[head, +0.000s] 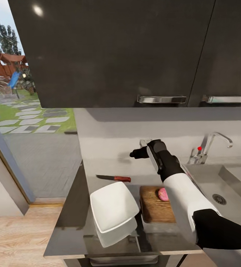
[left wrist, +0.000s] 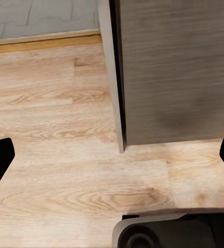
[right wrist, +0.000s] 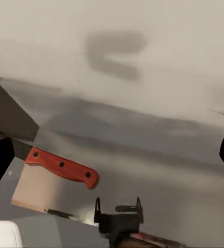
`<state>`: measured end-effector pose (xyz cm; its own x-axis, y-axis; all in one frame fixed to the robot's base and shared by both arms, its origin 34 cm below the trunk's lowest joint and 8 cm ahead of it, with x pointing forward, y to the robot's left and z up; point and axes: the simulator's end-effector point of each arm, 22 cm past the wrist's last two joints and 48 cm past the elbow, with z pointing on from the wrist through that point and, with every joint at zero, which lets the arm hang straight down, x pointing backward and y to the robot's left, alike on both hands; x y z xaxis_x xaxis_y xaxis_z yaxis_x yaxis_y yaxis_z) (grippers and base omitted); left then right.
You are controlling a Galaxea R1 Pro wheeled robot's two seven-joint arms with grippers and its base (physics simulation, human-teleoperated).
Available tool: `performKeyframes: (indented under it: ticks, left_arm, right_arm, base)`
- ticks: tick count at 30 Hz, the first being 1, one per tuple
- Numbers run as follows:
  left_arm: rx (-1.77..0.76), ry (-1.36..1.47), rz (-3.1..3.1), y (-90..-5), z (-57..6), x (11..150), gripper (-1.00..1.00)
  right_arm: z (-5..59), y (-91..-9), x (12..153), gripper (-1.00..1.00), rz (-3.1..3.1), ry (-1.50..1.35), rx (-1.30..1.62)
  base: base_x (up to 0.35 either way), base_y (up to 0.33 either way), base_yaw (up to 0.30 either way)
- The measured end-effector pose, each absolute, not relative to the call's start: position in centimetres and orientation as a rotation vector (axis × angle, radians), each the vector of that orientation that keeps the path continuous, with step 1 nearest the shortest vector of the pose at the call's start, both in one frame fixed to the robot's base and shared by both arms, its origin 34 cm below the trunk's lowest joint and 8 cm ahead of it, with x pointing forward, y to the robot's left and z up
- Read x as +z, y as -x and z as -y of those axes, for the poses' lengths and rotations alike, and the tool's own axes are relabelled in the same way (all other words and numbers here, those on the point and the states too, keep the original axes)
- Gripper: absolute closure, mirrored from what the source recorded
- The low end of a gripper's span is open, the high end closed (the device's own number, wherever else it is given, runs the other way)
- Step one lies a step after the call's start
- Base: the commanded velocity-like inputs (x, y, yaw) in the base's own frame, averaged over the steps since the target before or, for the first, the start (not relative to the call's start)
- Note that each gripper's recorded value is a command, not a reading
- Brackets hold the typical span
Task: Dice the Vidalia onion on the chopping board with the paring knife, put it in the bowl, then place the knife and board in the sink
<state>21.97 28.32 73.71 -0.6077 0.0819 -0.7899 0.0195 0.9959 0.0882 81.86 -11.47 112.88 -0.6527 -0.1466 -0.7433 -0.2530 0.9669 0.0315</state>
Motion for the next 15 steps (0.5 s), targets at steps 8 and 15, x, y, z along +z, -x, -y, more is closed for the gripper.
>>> performKeyframes:
  ticks: [8, 15]
  left_arm:
    - [0.087, -0.073, -2.226, -21.8, -28.3, 73.6, -1.0]
    - [0.087, -0.073, -2.227, -21.8, -28.3, 73.6, -1.0]
  right_arm:
    - [9.2, -80.0, 108.5, -1.0, -2.378, 0.42, 0.154]
    - [7.8, -79.3, 107.9, -1.0, -2.393, 0.464, 0.215]
  base:
    - [0.01, 0.0, 0.0]
    - [0.0, 0.0, 0.0]
